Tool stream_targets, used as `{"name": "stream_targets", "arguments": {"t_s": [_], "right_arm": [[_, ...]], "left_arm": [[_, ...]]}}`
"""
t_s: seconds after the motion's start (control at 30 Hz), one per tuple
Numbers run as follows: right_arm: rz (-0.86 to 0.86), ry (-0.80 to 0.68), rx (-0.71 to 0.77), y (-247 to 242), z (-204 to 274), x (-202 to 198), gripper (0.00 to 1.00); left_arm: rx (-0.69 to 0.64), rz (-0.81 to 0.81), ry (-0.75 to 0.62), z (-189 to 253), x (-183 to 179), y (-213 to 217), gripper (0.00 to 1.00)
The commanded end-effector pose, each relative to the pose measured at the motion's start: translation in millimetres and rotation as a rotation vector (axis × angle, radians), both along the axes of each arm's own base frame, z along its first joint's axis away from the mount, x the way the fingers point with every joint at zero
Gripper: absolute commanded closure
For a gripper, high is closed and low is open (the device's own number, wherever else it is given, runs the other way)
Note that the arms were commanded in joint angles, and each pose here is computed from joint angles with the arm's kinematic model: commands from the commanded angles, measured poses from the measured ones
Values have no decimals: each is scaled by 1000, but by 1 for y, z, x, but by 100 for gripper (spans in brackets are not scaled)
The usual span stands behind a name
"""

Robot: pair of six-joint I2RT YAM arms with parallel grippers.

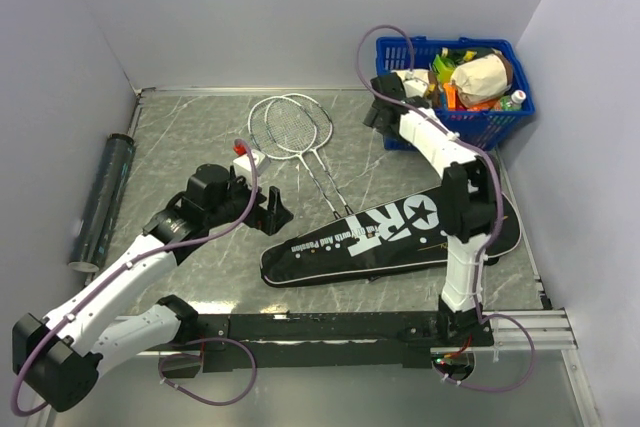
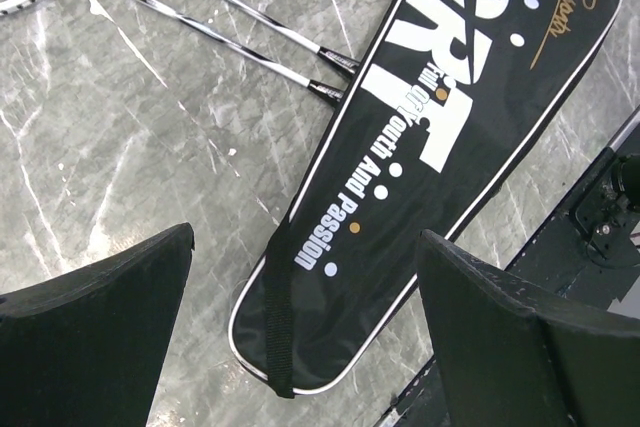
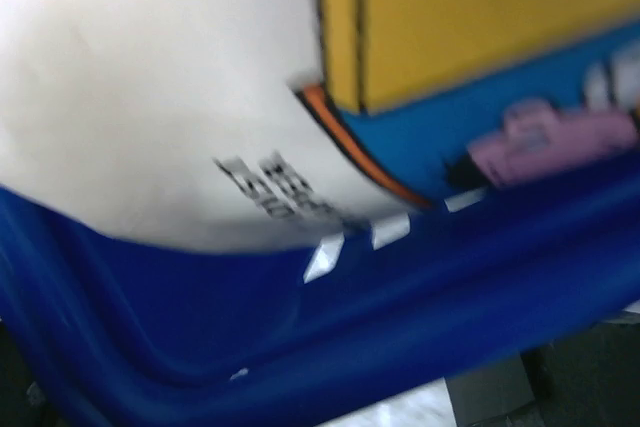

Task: Pack up the badminton gear

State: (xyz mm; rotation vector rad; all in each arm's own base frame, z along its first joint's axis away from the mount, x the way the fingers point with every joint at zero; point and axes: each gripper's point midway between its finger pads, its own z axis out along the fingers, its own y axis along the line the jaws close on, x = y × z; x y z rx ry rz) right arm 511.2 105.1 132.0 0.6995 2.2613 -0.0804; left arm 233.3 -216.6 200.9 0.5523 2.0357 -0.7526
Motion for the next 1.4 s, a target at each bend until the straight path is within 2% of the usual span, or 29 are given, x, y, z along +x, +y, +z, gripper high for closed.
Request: {"name": "stream_targets", "arguments": {"t_s": [0.0,0.17,0.2,0.27,0.53,0.57,0.7,0.87,1.13,1.37], "right_arm": [[-222,-39,-140,-103,38,-37,9],[-26,-94,-76,-59,75,-77,9],[-13,-73,-80,-57,64,-92,9],[29,-135,-33,-48,83,-113,9],[178,15,53,-20,41,-224,7],[190,54,63,-19,24,-240,7],[191,91,249,-5,0,-292,7],[138,140,381,-6,-42,-343,6],[16,194,497,-7,-74,-371,6],[-125,159,584,-7,-102,-366,6]], "left_arm": [[-55,-8,-67,24,-1,-3,4],[-61,16,-102,28,2,1,4],[-69,14,-114,31,1,1,4],[-64,4,-138,31,0,3,3],[-66,24,-136,30,2,4,4],[-65,24,-128,29,2,4,4],[-67,4,-102,29,0,0,4],[-67,-33,-78,27,-5,-6,4],[-58,-55,-54,23,-8,-9,4],[-51,-61,-65,21,-10,-10,4]]}}
